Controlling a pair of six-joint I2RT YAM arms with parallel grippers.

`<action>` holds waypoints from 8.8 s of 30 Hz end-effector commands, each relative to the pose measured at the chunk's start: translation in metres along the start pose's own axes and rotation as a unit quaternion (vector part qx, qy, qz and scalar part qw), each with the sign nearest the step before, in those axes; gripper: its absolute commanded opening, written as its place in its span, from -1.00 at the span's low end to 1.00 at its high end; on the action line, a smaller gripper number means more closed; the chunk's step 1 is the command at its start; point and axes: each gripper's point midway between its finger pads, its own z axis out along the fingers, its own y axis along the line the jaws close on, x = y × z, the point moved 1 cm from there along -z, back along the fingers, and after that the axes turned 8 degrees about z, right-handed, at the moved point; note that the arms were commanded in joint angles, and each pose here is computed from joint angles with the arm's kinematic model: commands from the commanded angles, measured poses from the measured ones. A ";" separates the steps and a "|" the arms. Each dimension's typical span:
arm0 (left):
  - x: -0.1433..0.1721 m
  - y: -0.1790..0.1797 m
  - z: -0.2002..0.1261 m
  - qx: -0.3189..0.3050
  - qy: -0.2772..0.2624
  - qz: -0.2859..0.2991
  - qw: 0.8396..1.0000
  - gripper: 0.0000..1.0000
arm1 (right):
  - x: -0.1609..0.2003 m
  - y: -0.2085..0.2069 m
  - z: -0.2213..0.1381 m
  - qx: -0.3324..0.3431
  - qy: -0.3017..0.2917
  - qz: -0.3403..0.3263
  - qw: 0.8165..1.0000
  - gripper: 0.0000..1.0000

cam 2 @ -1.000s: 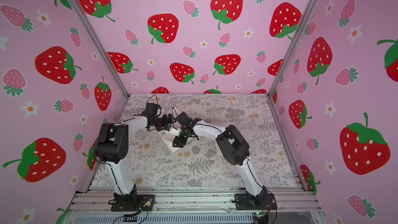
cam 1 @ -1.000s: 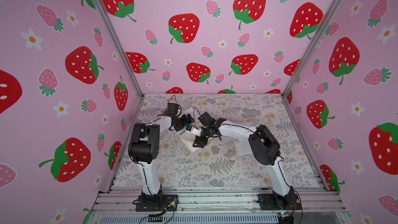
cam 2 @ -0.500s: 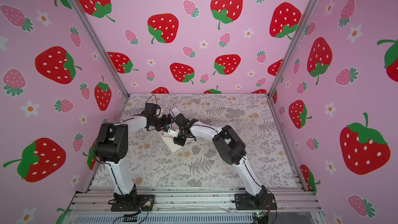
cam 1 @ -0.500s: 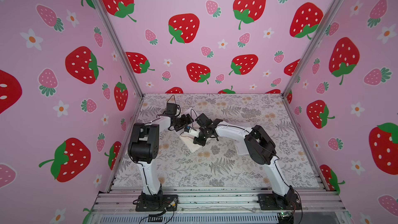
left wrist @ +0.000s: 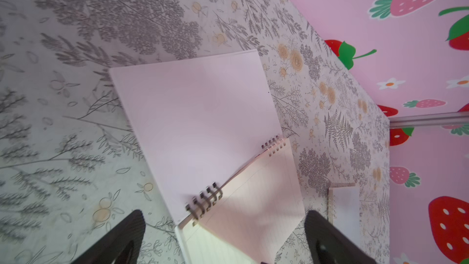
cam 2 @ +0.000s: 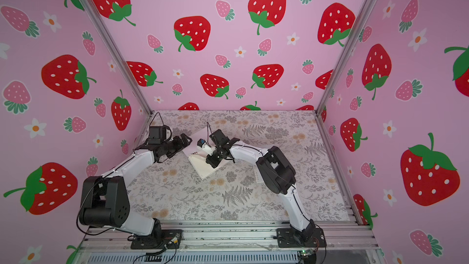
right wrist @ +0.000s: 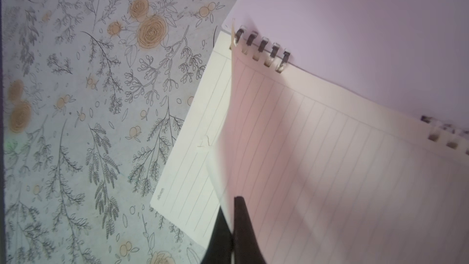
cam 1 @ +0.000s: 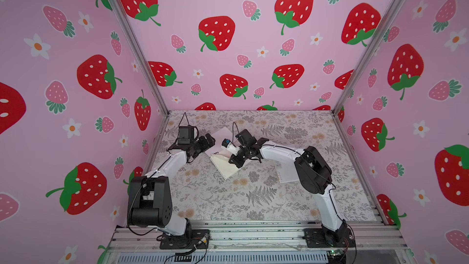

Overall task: Tear off pages from different notebooks
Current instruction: Tear off the paper from the notebook, then place the paper at the center of the board, then adjust the notebook at the center of the board, then close the notebook at the center of the board, then move the notebook to the center of the board.

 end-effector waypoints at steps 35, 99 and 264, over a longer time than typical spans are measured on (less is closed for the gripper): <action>0.055 -0.018 0.071 0.099 0.090 -0.020 0.991 -1.00 | -0.038 -0.007 -0.049 -0.048 -0.058 0.100 0.992 -1.00; 0.066 0.104 -0.009 -0.110 -0.108 -0.304 0.940 -1.00 | 0.050 0.028 -0.090 0.100 -0.054 -0.240 0.964 -0.78; 0.015 -0.073 0.175 -0.140 0.141 0.413 0.889 0.81 | 0.180 -0.176 -0.245 0.321 -0.125 0.480 0.807 0.99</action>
